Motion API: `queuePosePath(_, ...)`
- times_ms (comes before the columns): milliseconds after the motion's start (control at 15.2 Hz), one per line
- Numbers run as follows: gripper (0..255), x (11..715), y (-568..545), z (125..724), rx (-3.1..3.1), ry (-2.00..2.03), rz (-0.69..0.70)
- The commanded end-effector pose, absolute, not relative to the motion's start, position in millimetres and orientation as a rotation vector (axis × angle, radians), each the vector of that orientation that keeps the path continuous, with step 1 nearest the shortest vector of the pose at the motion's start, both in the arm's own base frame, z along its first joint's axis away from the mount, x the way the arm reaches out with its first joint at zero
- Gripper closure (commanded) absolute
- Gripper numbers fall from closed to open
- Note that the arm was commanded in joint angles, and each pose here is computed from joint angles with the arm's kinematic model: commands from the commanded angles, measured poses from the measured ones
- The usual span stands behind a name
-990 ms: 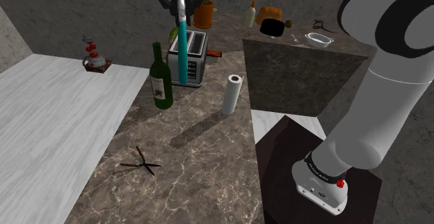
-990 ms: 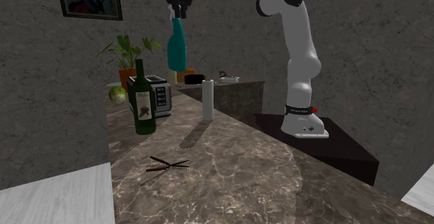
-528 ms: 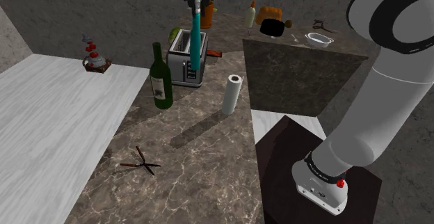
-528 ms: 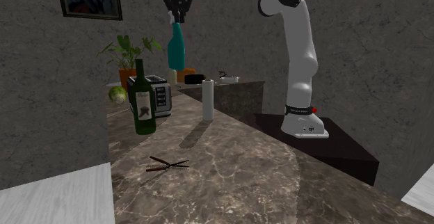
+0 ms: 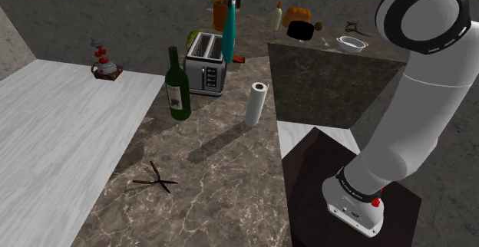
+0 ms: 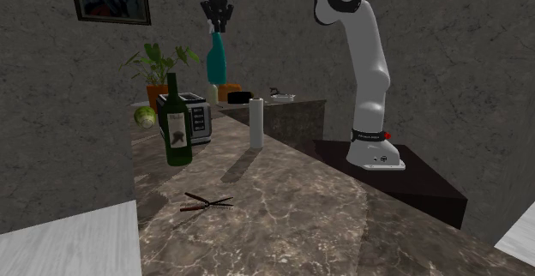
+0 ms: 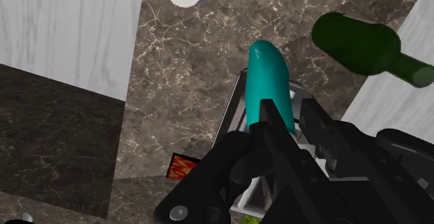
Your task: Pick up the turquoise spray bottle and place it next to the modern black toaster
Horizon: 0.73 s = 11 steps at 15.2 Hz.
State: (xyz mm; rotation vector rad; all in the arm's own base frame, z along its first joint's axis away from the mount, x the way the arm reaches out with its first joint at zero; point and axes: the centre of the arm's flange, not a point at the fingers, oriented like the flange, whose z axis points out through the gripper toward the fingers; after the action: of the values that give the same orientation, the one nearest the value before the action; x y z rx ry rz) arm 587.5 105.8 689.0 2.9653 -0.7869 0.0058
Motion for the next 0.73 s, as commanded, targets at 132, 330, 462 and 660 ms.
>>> queuePosePath(132,255,609.7,61.0,690.2,2.966,-0.785,0.006)
queuePosePath(330,255,626.1,25.9,685.0,2.966,-0.785,0.006)
queuePosePath(462,255,626.1,25.9,674.5,2.966,-0.785,0.006)
queuePosePath(660,255,626.1,25.9,658.6,2.966,-0.785,0.006)
